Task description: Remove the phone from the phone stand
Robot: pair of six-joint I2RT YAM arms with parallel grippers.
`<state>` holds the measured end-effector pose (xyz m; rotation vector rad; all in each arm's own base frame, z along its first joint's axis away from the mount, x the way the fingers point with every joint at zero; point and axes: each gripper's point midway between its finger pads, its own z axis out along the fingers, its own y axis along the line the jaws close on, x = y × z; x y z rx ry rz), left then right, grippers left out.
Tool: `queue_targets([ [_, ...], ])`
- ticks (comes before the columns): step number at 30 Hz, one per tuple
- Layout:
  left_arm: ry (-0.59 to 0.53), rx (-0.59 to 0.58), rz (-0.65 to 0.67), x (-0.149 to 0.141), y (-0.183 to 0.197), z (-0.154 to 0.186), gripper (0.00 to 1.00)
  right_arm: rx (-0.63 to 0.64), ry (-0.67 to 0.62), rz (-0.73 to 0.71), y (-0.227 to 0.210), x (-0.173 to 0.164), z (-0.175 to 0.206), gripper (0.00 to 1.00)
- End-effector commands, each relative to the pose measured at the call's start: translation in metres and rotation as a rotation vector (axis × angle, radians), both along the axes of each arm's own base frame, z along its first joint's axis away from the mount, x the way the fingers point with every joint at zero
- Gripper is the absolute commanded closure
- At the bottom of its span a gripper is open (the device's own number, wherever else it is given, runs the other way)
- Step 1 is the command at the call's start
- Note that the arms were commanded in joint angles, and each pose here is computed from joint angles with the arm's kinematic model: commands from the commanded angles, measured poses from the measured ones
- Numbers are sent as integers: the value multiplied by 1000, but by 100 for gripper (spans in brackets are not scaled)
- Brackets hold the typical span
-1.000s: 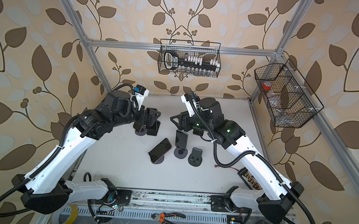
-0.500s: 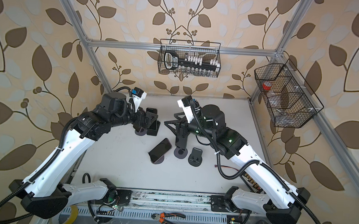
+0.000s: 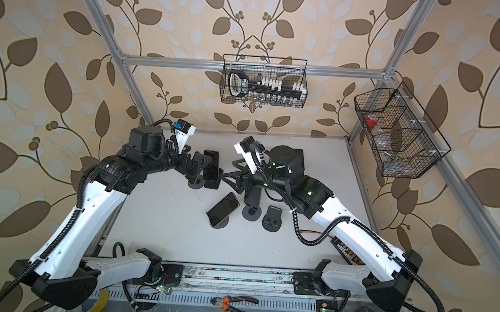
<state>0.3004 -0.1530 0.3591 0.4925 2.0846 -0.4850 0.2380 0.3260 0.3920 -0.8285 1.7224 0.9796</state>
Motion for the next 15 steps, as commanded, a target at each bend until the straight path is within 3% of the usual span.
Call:
queue_targets([
  [1, -26, -33, -62, 5, -6, 2, 1, 11, -73, 42, 6, -3, 23, 31],
  [8, -56, -97, -36, 22, 10, -1, 1, -23, -144, 52, 8, -2, 30, 29],
  [15, -29, -115, -11, 33, 25, -17, 1, -39, -120, 55, 17, 6, 15, 28],
])
